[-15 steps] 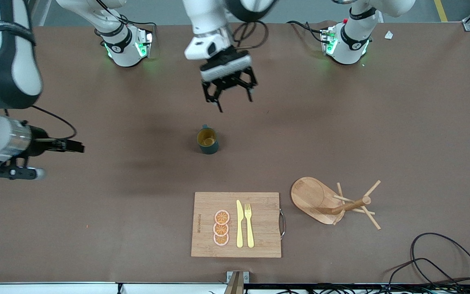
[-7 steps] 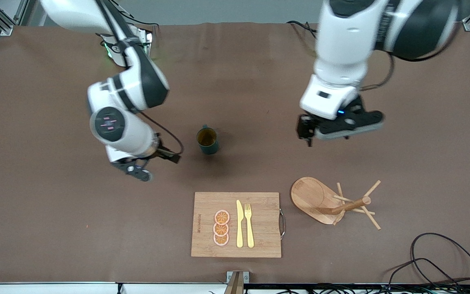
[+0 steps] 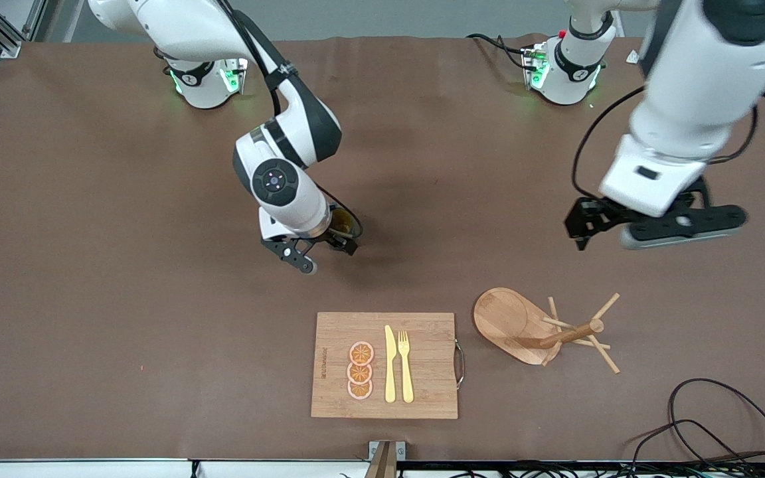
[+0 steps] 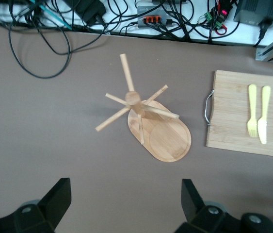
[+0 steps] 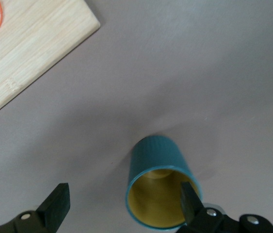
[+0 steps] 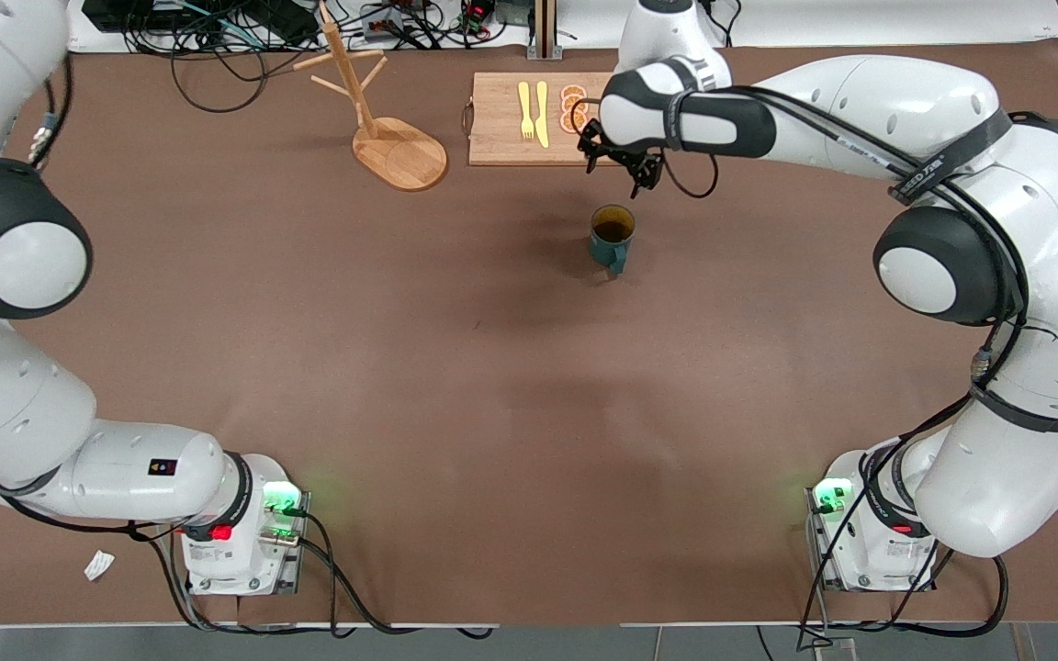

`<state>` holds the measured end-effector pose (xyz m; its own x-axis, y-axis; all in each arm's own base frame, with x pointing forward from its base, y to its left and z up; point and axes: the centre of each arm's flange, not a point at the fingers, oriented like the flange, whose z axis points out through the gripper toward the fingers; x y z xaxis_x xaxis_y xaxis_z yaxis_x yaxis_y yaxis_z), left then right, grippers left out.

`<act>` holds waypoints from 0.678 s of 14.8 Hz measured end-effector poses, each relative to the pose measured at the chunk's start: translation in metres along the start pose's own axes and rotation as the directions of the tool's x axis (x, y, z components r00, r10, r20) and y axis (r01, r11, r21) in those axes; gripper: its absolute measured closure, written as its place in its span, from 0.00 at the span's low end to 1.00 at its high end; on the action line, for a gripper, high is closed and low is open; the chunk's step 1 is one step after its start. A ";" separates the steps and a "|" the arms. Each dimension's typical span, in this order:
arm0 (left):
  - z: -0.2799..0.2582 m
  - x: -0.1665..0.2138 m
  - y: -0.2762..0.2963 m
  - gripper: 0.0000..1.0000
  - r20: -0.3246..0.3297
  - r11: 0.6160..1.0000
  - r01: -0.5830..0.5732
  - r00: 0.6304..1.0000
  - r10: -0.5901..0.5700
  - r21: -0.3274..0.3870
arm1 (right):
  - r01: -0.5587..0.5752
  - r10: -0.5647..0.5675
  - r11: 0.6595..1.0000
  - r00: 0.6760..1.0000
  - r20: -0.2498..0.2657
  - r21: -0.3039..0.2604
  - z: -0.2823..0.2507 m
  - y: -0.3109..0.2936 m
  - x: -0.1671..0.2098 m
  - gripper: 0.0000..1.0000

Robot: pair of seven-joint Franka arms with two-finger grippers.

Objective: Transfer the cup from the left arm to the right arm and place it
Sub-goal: 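Grasp the mug with the right gripper while the left gripper withdraws, then carry the mug with the right gripper away from the cutting board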

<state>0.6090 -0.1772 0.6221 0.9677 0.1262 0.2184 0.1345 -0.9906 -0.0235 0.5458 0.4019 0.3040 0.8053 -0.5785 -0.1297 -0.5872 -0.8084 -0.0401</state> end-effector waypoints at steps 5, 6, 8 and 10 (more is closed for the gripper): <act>-0.040 -0.006 -0.073 0.00 0.042 0.998 -0.062 0.997 0.062 0.002 | -0.007 0.007 1.000 1.000 -0.016 0.007 0.052 -0.005 -0.021 0.02; -0.046 -0.011 -0.082 0.00 0.057 0.998 -0.067 0.996 0.067 0.011 | -0.007 0.007 1.000 1.000 -0.015 0.001 0.058 -0.004 -0.021 0.07; -0.052 -0.018 -0.101 0.00 0.100 0.997 -0.082 0.992 0.081 0.006 | -0.006 0.006 1.000 1.000 -0.012 -0.011 0.065 -0.001 -0.022 0.28; -0.051 -0.021 -0.124 0.00 0.130 0.995 -0.098 0.987 0.099 -0.009 | -0.005 0.005 1.000 1.000 -0.009 -0.021 0.069 0.000 -0.024 0.51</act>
<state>0.5609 -0.0597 0.6699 0.9957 0.0336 0.0860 0.0369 -0.9987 -0.0365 0.5209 0.4230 0.2391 0.8032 -0.5834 -0.1208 -0.5894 -0.8076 -0.0185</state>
